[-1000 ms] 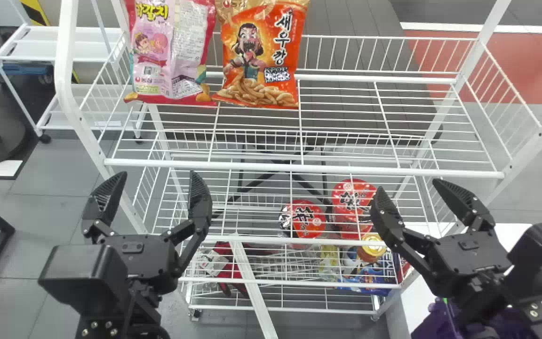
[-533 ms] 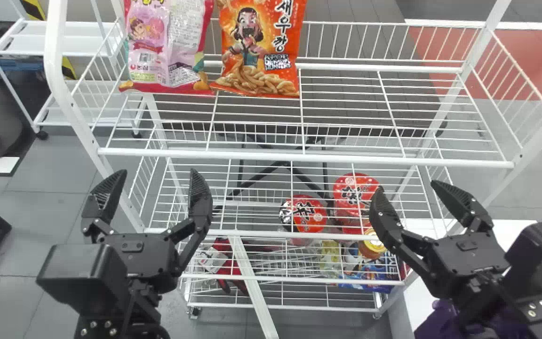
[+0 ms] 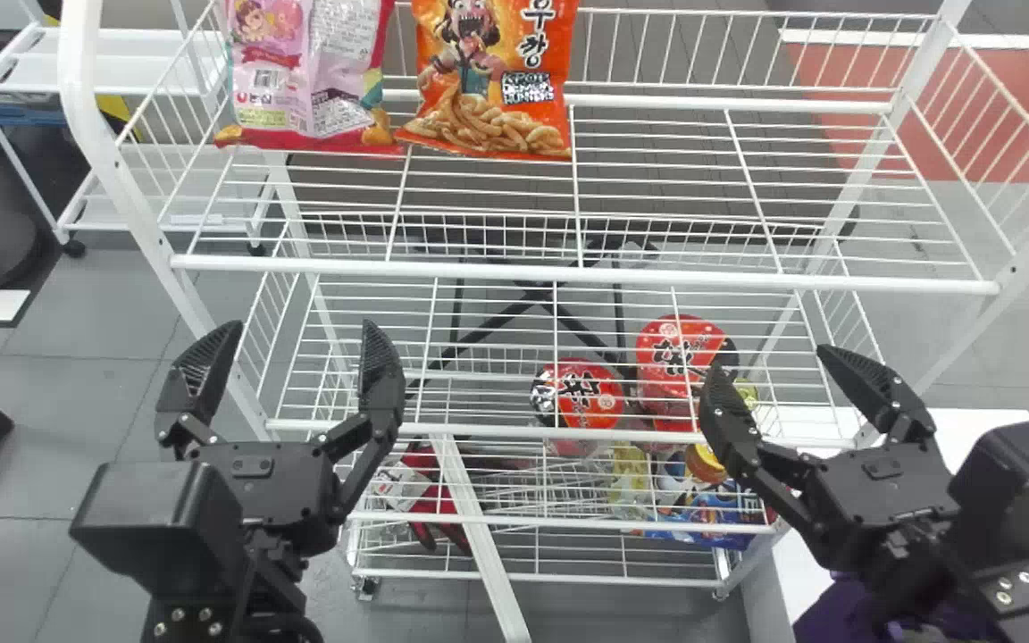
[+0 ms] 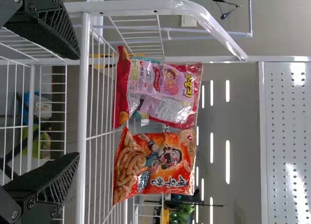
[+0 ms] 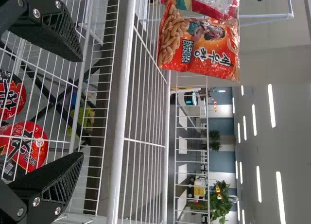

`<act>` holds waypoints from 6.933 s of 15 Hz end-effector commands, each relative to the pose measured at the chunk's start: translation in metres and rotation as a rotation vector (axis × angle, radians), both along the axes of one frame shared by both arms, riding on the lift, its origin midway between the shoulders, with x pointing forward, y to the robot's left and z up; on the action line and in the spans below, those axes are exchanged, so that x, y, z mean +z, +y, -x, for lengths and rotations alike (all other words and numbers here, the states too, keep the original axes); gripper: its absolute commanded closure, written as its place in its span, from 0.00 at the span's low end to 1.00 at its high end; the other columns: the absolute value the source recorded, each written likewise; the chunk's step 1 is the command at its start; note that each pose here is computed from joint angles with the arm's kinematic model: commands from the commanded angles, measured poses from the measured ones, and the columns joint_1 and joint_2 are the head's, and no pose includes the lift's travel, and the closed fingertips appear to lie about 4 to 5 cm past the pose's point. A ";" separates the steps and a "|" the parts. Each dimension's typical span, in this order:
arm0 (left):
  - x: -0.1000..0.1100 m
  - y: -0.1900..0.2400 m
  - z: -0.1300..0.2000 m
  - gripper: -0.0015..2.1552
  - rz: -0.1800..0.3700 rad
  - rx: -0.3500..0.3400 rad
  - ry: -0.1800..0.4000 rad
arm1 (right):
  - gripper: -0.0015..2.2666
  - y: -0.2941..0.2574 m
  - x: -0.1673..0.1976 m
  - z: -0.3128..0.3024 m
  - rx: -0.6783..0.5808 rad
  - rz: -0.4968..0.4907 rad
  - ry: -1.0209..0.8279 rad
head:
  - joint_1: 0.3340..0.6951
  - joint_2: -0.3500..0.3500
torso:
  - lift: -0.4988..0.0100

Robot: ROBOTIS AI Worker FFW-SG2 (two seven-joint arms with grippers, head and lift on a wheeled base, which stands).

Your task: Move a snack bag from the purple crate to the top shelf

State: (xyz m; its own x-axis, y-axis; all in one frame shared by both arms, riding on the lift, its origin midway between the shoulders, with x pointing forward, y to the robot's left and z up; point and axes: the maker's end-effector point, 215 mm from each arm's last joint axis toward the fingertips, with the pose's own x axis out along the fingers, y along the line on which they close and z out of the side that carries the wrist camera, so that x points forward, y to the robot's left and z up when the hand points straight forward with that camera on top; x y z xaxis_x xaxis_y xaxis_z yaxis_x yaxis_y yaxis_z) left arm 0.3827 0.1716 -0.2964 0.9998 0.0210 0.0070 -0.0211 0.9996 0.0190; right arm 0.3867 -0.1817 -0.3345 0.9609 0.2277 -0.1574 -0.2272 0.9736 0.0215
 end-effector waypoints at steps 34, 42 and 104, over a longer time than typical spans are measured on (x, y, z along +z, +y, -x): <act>-0.009 -0.002 0.000 0.05 0.000 -0.005 0.044 | 0.06 0.007 -0.006 0.005 0.032 0.037 0.021 | 1.00 0.49 | 0.35; -0.007 -0.002 0.002 0.06 0.001 -0.001 0.033 | 0.06 0.009 -0.009 0.008 0.036 0.029 0.034 | 1.00 0.49 | 0.29; -0.038 -0.020 0.001 0.06 -0.032 -0.023 0.069 | 0.00 -0.386 -0.019 0.155 -0.256 -0.383 0.629 | 1.00 0.00 | 0.09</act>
